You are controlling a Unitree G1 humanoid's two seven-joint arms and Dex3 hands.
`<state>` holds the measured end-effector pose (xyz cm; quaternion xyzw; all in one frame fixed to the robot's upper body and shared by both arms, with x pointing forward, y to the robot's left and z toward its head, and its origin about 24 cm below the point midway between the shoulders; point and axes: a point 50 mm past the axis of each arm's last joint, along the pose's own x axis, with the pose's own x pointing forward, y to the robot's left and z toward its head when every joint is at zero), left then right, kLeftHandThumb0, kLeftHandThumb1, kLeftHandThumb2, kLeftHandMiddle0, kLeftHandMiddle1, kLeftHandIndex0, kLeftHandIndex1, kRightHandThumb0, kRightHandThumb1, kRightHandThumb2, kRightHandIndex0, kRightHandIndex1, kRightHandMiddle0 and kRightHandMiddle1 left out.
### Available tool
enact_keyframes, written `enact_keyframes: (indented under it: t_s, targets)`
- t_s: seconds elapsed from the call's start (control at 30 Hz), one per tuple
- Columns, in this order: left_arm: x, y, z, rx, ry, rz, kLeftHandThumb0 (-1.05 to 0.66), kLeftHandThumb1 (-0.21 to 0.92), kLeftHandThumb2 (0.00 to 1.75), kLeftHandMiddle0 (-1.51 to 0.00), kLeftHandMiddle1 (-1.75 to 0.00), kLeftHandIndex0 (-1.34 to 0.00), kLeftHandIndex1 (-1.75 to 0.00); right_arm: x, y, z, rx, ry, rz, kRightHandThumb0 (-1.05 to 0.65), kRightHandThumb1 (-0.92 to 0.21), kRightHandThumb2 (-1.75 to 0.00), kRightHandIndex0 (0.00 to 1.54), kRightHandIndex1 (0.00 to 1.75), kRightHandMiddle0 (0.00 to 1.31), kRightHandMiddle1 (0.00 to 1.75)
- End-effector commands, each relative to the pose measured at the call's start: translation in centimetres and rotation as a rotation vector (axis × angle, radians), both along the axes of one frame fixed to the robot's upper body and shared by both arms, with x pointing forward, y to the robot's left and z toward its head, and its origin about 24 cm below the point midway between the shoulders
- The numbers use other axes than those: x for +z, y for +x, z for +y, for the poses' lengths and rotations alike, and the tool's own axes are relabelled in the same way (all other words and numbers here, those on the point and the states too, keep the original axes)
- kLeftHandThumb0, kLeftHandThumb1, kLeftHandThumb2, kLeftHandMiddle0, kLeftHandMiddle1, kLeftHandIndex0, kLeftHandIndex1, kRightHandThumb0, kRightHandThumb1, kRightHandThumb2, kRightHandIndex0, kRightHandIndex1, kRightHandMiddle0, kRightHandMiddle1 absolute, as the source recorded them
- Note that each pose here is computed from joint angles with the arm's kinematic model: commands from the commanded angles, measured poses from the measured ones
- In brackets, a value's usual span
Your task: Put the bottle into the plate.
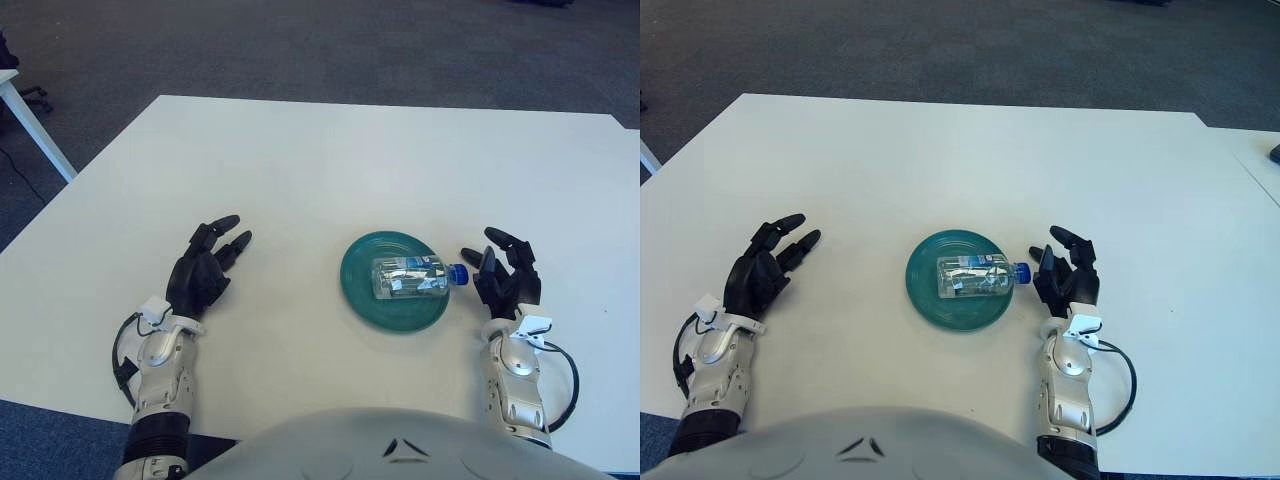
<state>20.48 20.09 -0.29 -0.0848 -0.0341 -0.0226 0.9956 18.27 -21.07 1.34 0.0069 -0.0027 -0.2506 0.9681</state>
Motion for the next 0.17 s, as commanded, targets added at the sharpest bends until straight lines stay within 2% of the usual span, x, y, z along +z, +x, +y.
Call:
enact_keyframes:
  t_s: [0.0,0.13]
  targets:
    - [-1.30,0.99,-9.22,-0.158,-0.183,0.145,-0.50,0.80,0.74,-0.83,-0.18,-0.47,-0.85,-0.88,-0.65,-0.25,-0.006,0.014,0.061,-0.52,-0.92,-0.63,0.63,0.72,0.23,1.03]
    - [-1.38,0.79,-9.76,-0.162,-0.132,0.191,-0.45,0.77,0.76,-0.78,-0.32,-0.49,-0.84,-0.74,-0.77,-0.38,-0.001,0.005,0.063,-0.52,-0.92,-0.62,0.64,0.72,0.22,1.03]
